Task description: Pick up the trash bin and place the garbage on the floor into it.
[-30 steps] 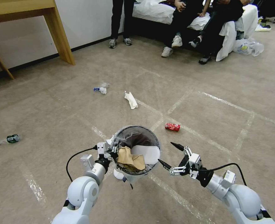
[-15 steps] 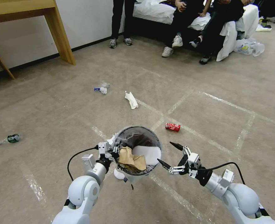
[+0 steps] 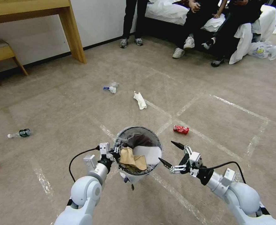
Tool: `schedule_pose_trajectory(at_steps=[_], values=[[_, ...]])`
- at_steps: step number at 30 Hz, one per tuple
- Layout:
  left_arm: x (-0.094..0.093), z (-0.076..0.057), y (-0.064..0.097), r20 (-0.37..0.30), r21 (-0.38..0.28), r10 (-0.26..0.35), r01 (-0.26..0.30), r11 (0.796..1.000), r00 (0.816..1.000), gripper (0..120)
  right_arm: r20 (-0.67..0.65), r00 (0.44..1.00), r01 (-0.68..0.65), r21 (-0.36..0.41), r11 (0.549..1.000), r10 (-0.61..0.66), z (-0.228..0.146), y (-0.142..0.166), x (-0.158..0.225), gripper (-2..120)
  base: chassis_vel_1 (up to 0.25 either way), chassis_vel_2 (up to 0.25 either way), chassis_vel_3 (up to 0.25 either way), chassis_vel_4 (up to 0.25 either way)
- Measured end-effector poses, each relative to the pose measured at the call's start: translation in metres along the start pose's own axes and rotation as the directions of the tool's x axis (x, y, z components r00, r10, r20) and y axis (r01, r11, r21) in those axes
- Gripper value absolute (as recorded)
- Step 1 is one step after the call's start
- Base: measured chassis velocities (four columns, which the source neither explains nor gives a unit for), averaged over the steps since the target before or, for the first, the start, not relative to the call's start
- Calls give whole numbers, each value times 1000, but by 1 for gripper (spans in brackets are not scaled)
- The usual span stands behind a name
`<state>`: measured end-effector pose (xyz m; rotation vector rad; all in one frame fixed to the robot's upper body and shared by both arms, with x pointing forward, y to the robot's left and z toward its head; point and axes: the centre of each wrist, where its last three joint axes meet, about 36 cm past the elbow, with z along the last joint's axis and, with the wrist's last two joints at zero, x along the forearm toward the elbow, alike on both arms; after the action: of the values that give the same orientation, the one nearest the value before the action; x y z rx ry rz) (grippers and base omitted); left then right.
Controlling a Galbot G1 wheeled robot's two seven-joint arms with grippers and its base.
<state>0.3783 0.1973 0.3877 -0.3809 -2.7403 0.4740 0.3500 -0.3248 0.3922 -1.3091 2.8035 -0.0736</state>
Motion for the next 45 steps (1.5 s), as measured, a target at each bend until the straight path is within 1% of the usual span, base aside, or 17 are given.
schedule_pose_trajectory(at_steps=[14,17,21,22,27,29,36,39,41,45], values=[[1,-5,6,-7,-11,-5,5,1000,1000,1,2,1000,-6,1,1000,6,0,-4,-1,100,0,0,0,0],[3,-9,11,-5,-16,-10,10,1000,1000,1,3,1000,-8,1,1000,8,0,-6,-1,100,0,0,0,0],[4,-11,13,-4,-22,-15,15,1000,1000,1,3,1000,-8,2,1000,8,0,-7,-1,100,0,0,0,0],[7,-13,17,-3,-26,-21,21,999,1000,1,5,1000,-9,3,1000,9,-1,-8,-2,100,0,0,0,0],[9,-13,21,-9,-19,-25,25,1000,1000,1,10,1000,-12,5,1000,12,-2,-9,-2,100,28,30,33,34],[11,-13,20,-12,-10,-17,17,1000,1000,1,9,1000,-18,8,1000,18,-2,-11,0,100,54,53,66,57],[15,-14,22,-19,-13,-4,4,1000,1000,1,6,1000,-27,12,1000,27,-4,-15,4,100,73,63,78,70],[17,-15,23,-33,-7,0,0,1000,999,1,7,1000,-30,11,999,30,-3,-16,4,100,103,105,111,83],[16,-14,24,-15,-14,-13,13,1000,1000,1,11,1000,-29,7,1000,29,-1,-16,2,100,138,128,124,131],[14,-12,25,-6,-15,-26,26,1000,1000,1,13,999,-31,4,1000,31,0,-15,1,100,130,136,126,119]])
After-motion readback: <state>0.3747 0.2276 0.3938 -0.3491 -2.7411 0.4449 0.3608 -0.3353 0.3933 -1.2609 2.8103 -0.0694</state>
